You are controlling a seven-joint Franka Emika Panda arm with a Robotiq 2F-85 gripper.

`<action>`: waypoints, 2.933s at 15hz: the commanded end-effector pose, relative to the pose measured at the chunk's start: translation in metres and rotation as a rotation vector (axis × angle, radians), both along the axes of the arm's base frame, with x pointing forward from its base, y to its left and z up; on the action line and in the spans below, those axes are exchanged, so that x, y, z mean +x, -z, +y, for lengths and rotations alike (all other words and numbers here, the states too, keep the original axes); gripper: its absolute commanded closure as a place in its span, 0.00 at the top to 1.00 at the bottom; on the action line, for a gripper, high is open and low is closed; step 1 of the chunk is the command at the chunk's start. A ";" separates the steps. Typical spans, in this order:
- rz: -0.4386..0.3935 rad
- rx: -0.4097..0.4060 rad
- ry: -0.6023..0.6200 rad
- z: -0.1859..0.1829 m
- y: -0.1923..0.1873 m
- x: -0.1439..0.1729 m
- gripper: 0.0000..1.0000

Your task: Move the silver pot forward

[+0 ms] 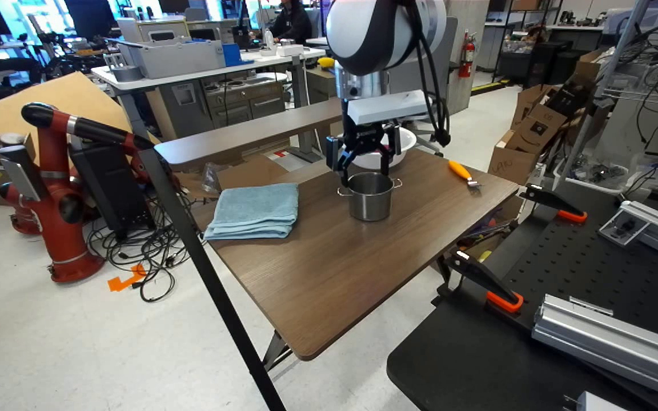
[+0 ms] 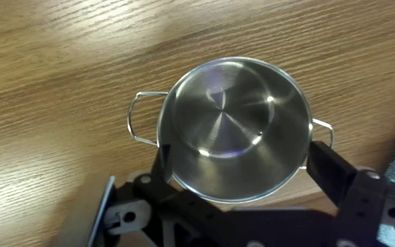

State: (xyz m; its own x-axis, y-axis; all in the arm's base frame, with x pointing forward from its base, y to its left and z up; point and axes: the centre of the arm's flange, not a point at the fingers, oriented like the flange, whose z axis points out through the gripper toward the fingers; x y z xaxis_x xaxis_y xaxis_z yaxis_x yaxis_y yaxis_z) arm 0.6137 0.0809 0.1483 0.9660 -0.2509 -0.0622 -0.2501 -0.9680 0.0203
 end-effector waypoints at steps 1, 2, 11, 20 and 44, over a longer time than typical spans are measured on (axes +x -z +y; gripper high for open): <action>0.028 0.012 0.009 0.004 0.000 0.002 1.00; 0.026 0.013 0.006 0.004 -0.001 0.000 1.00; 0.017 0.014 0.008 0.000 -0.005 -0.010 1.00; 0.033 0.023 0.009 -0.004 -0.020 -0.064 1.00; -0.001 0.010 0.029 -0.006 0.035 -0.005 1.00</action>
